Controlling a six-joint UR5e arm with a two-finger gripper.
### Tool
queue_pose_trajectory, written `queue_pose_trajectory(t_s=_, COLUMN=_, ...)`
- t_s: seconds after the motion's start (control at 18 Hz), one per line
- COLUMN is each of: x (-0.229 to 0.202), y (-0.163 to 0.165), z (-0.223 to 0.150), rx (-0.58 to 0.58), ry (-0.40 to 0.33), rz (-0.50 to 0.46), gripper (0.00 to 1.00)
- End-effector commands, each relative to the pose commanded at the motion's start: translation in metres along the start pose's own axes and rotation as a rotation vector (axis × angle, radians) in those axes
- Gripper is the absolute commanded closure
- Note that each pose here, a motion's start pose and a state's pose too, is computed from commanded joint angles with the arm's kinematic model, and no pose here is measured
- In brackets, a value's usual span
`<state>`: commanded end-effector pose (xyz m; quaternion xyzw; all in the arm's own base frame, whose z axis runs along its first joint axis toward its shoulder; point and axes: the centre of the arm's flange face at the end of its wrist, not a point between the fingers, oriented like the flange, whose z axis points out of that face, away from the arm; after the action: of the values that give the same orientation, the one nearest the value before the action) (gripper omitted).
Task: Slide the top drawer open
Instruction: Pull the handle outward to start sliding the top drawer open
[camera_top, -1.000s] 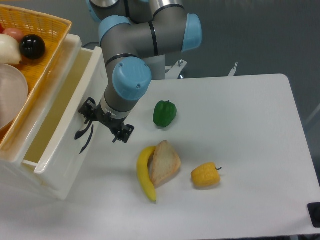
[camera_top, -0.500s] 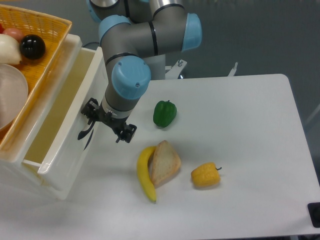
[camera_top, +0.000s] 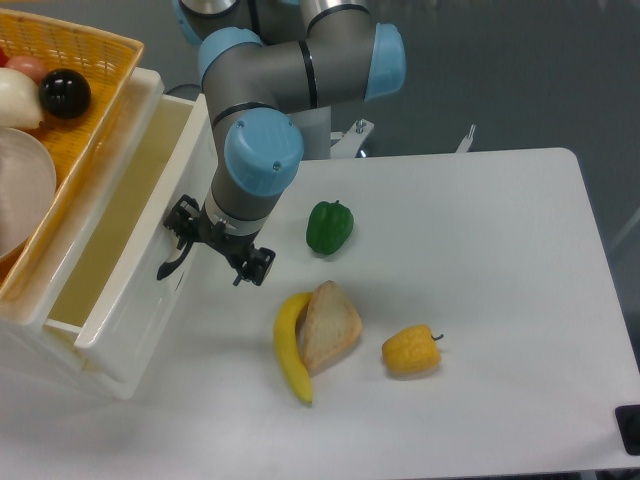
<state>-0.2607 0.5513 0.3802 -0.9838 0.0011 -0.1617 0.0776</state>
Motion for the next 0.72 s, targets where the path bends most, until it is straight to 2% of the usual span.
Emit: queue_pose_trajectory(t_s=0.72, x=-0.0059, y=0.0017, z=-0.0047, rx=0.001, ry=-0.018, rz=-0.008, gripper=0.00)
